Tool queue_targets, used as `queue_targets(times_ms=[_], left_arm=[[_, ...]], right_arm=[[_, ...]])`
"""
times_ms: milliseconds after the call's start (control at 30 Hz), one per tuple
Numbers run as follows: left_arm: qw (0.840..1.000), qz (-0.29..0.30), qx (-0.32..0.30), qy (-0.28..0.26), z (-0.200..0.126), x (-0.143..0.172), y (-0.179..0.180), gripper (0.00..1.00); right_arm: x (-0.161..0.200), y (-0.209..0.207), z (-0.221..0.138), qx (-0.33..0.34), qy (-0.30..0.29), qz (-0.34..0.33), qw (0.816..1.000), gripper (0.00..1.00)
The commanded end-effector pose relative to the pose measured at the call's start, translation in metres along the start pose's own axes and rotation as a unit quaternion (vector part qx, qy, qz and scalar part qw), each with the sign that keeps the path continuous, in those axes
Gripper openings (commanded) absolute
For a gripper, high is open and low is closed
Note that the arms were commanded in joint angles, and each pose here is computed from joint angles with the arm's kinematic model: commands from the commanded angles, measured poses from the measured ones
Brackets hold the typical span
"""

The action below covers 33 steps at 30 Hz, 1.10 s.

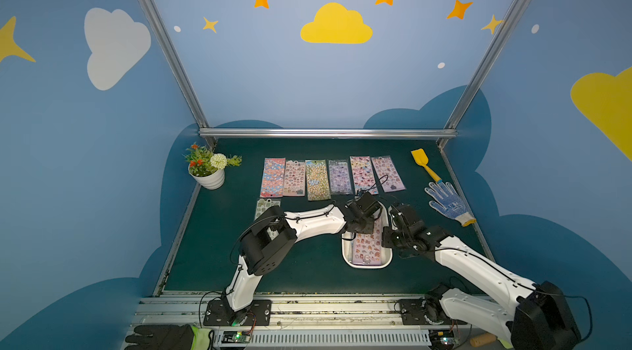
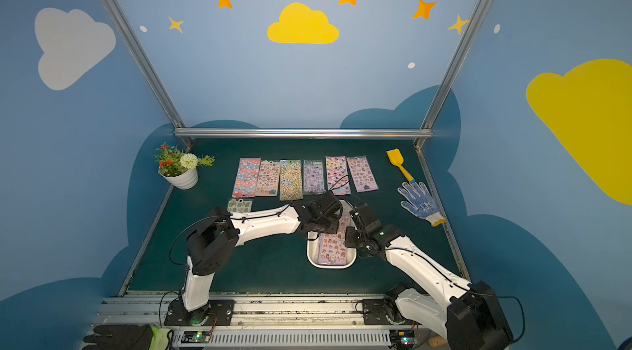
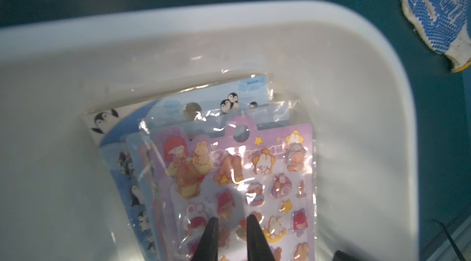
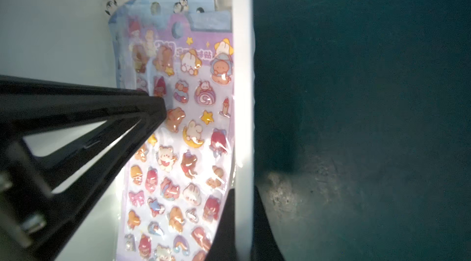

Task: Take the stickers out of the storage box
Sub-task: Pick up the sticker from the storage box.

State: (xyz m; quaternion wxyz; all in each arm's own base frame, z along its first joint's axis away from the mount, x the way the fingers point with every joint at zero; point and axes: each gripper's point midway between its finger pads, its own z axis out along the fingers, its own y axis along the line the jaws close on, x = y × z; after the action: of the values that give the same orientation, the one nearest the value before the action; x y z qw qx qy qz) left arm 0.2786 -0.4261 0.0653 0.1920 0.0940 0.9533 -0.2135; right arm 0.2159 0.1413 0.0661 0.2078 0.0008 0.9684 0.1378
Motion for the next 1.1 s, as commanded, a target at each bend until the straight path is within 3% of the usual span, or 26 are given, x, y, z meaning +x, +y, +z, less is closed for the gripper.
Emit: queue_targets(times_ms=[0, 300, 567, 800, 1067], left_arm=[[1.000, 0.003, 0.029, 0.001, -0.002, -0.003, -0.016, 0.24], [0.999, 0.012, 0.040, -0.022, -0.029, -0.013, -0.022, 0.39], [0.999, 0.022, 0.000, -0.043, -0.053, -0.023, -0.009, 0.48], [0.999, 0.023, -0.043, -0.022, -0.044, -0.020, 0.010, 0.50], [0.998, 0.017, -0.063, -0.008, -0.027, -0.021, 0.028, 0.62]], right_arm=[[-0.013, 0.014, 0.000, -0.033, -0.020, 0.012, 0.999, 0.00], [-0.013, 0.008, 0.005, -0.024, -0.017, 0.017, 0.999, 0.00], [-0.014, 0.008, 0.007, -0.024, -0.014, 0.019, 0.999, 0.00], [-0.015, 0.009, 0.007, -0.026, -0.015, 0.019, 0.999, 0.00], [-0.015, 0.011, 0.007, -0.030, -0.015, 0.016, 0.999, 0.00]])
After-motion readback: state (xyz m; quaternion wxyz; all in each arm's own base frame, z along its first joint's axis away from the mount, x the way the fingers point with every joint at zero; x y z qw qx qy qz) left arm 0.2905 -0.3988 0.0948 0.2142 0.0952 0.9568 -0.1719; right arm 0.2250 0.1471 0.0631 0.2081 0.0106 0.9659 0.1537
